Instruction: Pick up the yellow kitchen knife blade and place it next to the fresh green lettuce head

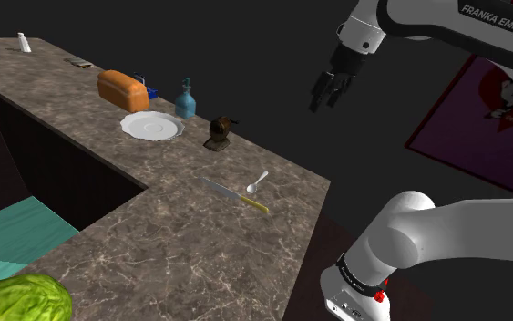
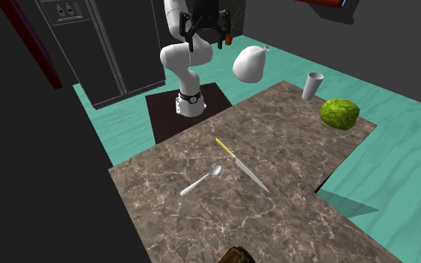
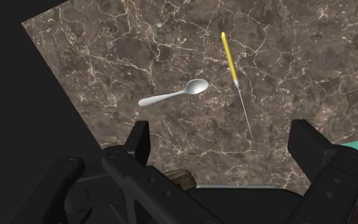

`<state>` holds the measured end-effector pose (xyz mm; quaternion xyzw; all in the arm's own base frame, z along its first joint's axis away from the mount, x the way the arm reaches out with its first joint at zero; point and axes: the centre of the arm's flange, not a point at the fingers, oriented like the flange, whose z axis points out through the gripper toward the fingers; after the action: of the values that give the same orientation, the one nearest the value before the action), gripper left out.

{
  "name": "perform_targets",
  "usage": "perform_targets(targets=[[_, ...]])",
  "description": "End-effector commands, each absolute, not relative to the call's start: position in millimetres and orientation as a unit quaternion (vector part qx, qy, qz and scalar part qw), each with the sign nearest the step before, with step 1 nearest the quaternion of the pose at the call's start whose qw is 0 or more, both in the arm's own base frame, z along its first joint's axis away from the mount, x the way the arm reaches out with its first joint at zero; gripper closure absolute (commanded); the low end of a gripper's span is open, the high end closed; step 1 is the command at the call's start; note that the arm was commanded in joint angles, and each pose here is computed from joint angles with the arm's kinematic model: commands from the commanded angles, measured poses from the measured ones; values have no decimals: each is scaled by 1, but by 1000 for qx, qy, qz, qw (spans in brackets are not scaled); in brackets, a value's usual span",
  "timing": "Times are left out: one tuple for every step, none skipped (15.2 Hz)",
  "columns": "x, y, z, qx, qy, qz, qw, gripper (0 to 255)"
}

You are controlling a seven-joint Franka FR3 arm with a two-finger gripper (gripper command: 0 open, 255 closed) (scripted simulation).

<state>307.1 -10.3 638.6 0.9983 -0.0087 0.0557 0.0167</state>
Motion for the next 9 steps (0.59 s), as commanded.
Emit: perform_targets(targets=[[307,-10,639,998,-9,56,17,0],[314,-9,627,998,-4,54,16,0],[320,-7,615,999,1,52,16,0],[327,-6,604,999,6,50,15,0],[333,-4,592,999,11,48,15,0],[339,-2,580,999,16,46,14,0],[346,0,569,999,21,44,14,0],[352,2,557,999,26,42,13,0],[358,4,545,999,31,40,13,0]])
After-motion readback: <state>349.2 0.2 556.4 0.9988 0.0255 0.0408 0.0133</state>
